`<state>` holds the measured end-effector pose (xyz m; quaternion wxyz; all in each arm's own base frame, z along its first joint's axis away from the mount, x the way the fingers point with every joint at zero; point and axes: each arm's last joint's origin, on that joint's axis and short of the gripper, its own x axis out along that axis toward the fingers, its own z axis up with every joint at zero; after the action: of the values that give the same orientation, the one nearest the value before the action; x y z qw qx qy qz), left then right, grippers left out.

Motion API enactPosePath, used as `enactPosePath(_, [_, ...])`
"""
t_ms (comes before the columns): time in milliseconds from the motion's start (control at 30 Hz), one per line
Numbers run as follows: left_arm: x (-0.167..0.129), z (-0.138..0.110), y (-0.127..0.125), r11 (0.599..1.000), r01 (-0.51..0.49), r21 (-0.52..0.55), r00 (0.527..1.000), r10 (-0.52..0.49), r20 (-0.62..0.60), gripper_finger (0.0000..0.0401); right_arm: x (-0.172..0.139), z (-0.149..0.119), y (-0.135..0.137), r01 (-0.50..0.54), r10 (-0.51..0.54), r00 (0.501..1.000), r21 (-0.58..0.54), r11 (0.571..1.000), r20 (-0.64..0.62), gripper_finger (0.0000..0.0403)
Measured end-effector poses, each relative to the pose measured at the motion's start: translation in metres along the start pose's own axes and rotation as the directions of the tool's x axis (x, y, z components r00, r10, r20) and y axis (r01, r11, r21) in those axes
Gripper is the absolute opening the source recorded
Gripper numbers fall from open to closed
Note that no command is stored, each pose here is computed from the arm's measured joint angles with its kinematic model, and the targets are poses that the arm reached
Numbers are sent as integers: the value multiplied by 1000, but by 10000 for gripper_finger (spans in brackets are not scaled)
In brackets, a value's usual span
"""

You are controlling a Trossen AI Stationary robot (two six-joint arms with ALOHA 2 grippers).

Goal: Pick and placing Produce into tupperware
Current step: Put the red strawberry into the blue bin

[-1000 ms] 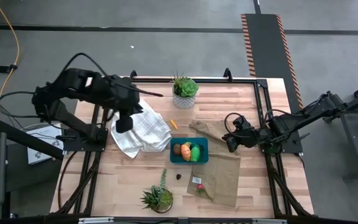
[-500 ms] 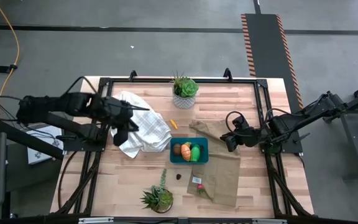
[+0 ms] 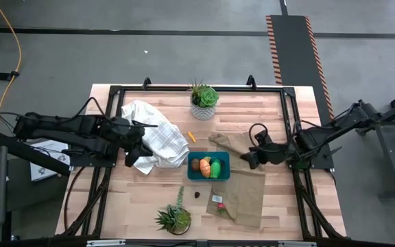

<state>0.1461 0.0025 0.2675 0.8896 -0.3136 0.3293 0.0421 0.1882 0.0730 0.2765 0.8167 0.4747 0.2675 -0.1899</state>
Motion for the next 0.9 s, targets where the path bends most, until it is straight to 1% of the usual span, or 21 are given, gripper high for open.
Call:
enactPosePath(167, [1,-1,1,1000,0,12,1000,0,0,42,15,-11,20,37,-37,996,1,999,-79,36])
enactPosePath(300, [0,-1,0,1000,8,25,1000,-8,4,42,29,-23,39,136,-139,979,-32,990,-147,34])
enactPosePath(467, [0,-1,-1,999,44,24,999,-44,-20,42,37,-35,66,264,-273,939,-67,962,-209,33])
enactPosePath(567, [0,-2,-1,998,66,20,997,-65,-36,42,39,-39,83,300,-306,924,-60,952,-230,33])
enactPosePath(633, [0,-2,-2,997,76,16,996,-75,-43,42,40,-43,94,308,-312,922,-52,950,-231,39])
enactPosePath(733, [0,-3,-1,997,76,-3,996,-76,-56,42,41,-47,107,317,-316,924,-26,948,-215,59])
enactPosePath(800, [0,-4,-1,997,75,-16,995,-76,-72,42,42,-51,116,317,-307,927,11,948,-215,76])
enactPosePath(900, [0,-7,1,998,63,-25,993,-65,-98,42,46,-59,124,338,-314,922,76,938,-226,99])
